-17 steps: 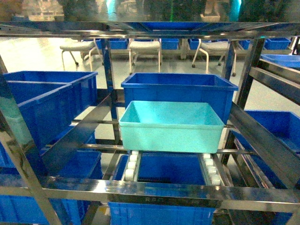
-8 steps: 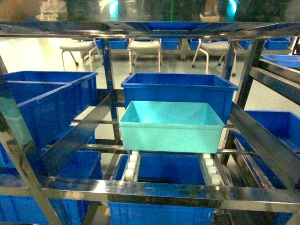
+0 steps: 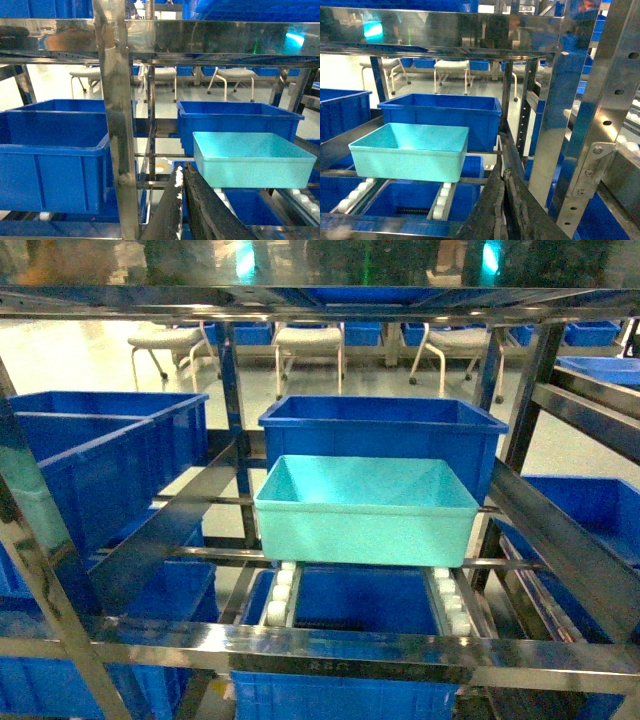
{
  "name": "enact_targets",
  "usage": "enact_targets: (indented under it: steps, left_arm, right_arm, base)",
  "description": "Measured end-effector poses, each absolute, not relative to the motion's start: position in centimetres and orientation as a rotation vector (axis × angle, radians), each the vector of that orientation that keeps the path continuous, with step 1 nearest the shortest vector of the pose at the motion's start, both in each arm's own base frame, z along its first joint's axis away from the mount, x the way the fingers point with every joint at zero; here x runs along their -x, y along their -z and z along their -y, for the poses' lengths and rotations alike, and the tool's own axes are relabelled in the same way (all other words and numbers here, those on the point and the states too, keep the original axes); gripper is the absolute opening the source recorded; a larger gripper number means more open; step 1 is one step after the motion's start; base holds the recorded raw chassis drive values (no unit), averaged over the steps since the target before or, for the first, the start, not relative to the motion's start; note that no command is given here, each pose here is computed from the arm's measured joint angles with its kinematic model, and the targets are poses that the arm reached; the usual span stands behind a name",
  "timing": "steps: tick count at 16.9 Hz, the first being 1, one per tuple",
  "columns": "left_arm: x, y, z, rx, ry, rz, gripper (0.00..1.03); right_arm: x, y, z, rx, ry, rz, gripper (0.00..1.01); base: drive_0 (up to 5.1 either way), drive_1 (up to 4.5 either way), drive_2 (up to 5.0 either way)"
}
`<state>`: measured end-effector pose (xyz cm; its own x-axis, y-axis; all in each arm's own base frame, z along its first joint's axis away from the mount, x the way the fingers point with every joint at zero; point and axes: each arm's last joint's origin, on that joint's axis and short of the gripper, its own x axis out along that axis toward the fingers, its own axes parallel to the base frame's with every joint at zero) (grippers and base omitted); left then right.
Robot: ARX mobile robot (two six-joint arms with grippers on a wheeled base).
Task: Organize blue bins on left shelf correctly
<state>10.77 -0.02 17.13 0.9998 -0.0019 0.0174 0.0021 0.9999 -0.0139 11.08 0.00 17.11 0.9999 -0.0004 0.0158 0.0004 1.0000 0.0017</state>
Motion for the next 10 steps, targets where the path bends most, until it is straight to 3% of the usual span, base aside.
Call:
enact_targets:
  steps: [10]
  left_arm:
    - [-9.7,-16.8,0.0,0.014,0.002,0.001,0.02]
  right_arm:
    - [-9.7,-16.8,0.0,-0.001,0.000,0.006,0.02]
  base:
    - [0.0,0.00,0.0]
